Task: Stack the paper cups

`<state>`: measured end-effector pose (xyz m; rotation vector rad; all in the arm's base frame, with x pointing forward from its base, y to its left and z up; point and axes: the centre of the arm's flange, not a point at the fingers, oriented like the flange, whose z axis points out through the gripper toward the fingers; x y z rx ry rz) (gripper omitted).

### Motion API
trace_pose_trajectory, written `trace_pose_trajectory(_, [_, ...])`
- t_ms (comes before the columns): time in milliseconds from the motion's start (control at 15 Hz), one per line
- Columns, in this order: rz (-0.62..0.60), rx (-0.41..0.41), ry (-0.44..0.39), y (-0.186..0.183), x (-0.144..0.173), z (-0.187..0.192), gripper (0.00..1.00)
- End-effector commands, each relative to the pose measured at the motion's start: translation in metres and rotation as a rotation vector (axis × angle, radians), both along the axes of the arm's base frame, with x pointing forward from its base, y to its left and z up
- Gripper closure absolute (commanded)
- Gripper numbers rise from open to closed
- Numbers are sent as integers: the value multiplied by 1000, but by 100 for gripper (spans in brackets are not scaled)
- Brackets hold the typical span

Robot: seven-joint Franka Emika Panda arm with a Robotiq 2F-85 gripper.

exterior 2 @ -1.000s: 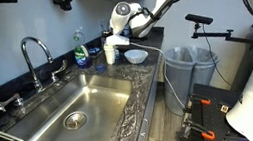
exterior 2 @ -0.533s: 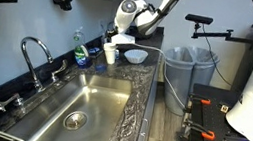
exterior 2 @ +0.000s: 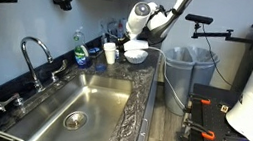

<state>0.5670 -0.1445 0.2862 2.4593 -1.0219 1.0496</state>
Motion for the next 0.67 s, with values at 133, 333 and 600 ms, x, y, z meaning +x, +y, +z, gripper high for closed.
trace_pose_trajectory(133, [20,18,34,11,-34,-5,0])
trace_pose_trajectory(333, [7,15,49,9,-23,-16,0])
trace_pose_trajectory(600, [7,18,56,9,-24,-20,0])
